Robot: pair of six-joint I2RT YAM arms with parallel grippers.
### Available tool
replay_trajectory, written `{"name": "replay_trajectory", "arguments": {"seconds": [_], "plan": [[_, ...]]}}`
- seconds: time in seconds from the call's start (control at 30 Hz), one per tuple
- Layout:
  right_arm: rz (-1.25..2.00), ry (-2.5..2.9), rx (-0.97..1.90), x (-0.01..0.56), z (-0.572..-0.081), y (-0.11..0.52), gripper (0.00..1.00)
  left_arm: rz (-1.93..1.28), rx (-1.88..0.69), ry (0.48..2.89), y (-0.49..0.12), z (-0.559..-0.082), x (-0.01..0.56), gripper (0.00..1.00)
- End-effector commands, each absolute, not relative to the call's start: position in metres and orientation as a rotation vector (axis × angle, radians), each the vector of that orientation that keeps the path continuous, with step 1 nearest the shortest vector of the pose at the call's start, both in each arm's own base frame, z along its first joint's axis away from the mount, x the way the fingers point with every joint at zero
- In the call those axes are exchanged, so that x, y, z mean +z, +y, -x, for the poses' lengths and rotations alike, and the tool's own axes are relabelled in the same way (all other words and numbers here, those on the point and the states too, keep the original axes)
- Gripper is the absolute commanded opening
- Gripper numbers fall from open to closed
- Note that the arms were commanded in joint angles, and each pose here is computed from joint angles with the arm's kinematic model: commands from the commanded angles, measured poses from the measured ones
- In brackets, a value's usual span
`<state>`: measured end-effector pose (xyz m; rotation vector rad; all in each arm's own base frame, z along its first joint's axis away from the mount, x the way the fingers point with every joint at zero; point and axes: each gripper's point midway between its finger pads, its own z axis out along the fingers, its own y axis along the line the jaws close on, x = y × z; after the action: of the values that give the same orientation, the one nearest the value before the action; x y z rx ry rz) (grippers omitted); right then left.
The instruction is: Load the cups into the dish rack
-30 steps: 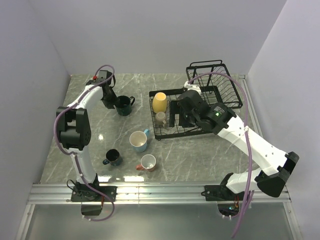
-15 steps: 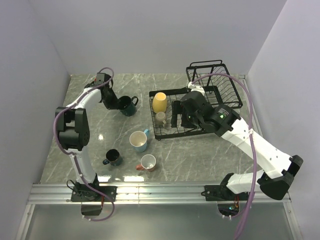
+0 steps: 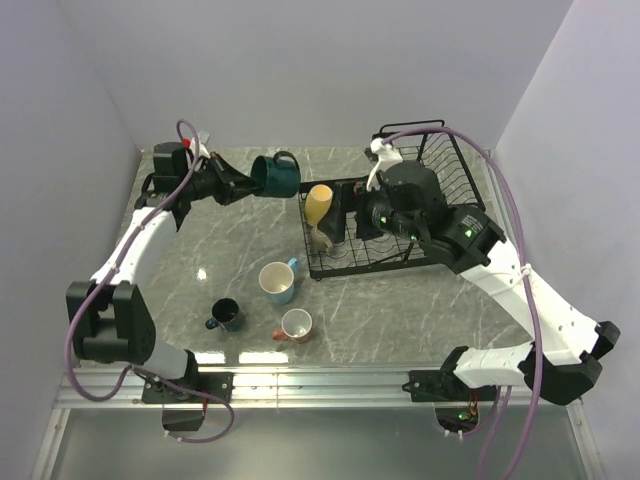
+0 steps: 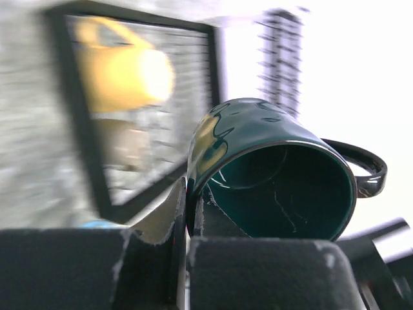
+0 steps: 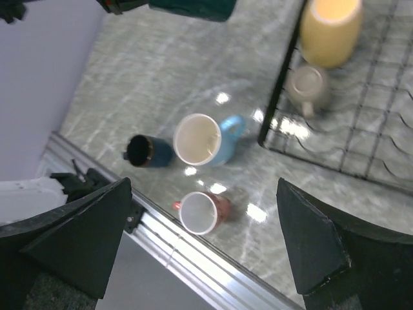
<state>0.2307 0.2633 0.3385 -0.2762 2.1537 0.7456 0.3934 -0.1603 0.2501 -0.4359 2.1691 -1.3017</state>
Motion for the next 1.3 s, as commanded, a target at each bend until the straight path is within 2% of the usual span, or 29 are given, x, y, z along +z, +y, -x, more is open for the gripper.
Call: {"name": "replay_trajectory", "arguments": {"seconds": [0.0, 0.03, 0.33, 0.57, 1.03, 1.13, 1.23, 1.27], "plan": [[0.378, 1.969, 0.82, 0.393, -0.238, 0.276, 1.0, 0.221, -1.593, 2.003, -0.182, -0.362, 0.318, 0.0], [0.388, 1.938, 0.82, 0.406, -0.238, 0.275, 1.0, 0.145, -1.633, 1.958, -0.185, -0.351, 0.332, 0.0], [0.593, 1.745, 0.822, 0.451, -0.232, 0.282, 1.0, 0.07, -1.819, 1.933, -0.193, -0.299, 0.341, 0.0], [0.731, 1.649, 0.807, 0.46, -0.23, 0.289, 0.99, 0.021, -1.938, 1.923, -0.21, -0.269, 0.348, 0.0], [0.809, 1.574, 0.874, 0.456, -0.229, 0.311, 0.94, -0.034, -1.993, 1.979, -0.233, -0.23, 0.359, 0.0], [0.801, 1.557, 0.896, 0.456, -0.229, 0.314, 0.91, -0.036, -2.009, 1.989, -0.238, -0.223, 0.361, 0.0], [0.801, 1.536, 0.939, 0.459, -0.226, 0.32, 0.8, -0.023, -2.048, 1.974, -0.24, -0.217, 0.365, 0.0], [0.803, 1.529, 0.95, 0.46, -0.225, 0.321, 0.73, -0.024, -2.057, 1.955, -0.24, -0.216, 0.368, 0.0]]}}
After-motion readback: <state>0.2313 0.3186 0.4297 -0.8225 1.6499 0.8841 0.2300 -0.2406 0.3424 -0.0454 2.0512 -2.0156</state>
